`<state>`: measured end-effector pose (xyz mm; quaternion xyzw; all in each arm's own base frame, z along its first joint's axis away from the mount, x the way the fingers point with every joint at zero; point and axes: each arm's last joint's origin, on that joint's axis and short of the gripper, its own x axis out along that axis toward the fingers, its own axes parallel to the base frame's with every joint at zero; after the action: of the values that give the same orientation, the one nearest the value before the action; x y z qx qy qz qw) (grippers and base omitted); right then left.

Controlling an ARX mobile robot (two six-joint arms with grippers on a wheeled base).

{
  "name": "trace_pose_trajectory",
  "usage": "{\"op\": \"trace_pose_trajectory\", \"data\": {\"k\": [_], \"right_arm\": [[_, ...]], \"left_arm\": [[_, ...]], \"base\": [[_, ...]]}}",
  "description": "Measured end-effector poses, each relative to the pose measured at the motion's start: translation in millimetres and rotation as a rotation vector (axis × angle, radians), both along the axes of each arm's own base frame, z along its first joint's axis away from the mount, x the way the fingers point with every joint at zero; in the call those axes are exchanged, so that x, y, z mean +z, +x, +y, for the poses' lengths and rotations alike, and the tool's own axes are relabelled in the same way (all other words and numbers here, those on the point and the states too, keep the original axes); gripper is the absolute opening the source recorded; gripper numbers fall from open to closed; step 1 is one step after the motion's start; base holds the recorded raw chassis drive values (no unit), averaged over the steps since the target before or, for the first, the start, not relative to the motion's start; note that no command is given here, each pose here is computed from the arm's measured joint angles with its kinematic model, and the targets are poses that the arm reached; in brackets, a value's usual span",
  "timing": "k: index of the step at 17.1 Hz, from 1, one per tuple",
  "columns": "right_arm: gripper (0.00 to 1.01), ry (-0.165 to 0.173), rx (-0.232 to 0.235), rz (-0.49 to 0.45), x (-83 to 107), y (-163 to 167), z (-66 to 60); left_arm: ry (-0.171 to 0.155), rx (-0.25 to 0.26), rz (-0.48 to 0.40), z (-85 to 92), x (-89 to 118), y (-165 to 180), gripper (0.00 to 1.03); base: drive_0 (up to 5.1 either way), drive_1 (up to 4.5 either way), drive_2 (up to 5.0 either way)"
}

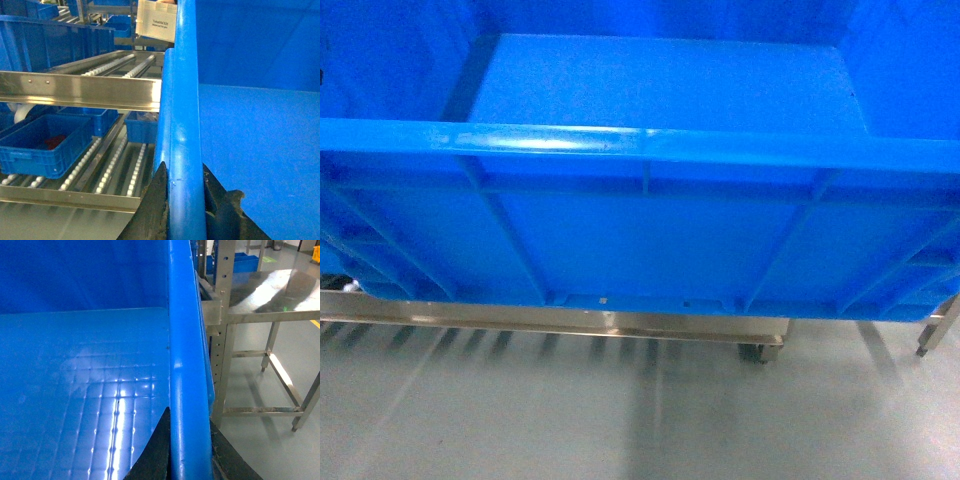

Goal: Place box next to blue box on left shelf

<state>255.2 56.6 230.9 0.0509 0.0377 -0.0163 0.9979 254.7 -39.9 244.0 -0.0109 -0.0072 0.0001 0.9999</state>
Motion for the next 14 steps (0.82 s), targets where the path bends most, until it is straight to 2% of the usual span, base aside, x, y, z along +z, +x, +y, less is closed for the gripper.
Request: {"op": "trace_pose_trajectory", "data": {"k": [14], "right_arm": [[0.08, 0.000, -0.001, 0.000, 0.0, 0.0, 0.0]], "left_arm": [[0.000, -0.001, 0.000, 0.1, 0.1, 0.0, 0.10]], "base": [[-5.0, 2.42, 2.4]]}}
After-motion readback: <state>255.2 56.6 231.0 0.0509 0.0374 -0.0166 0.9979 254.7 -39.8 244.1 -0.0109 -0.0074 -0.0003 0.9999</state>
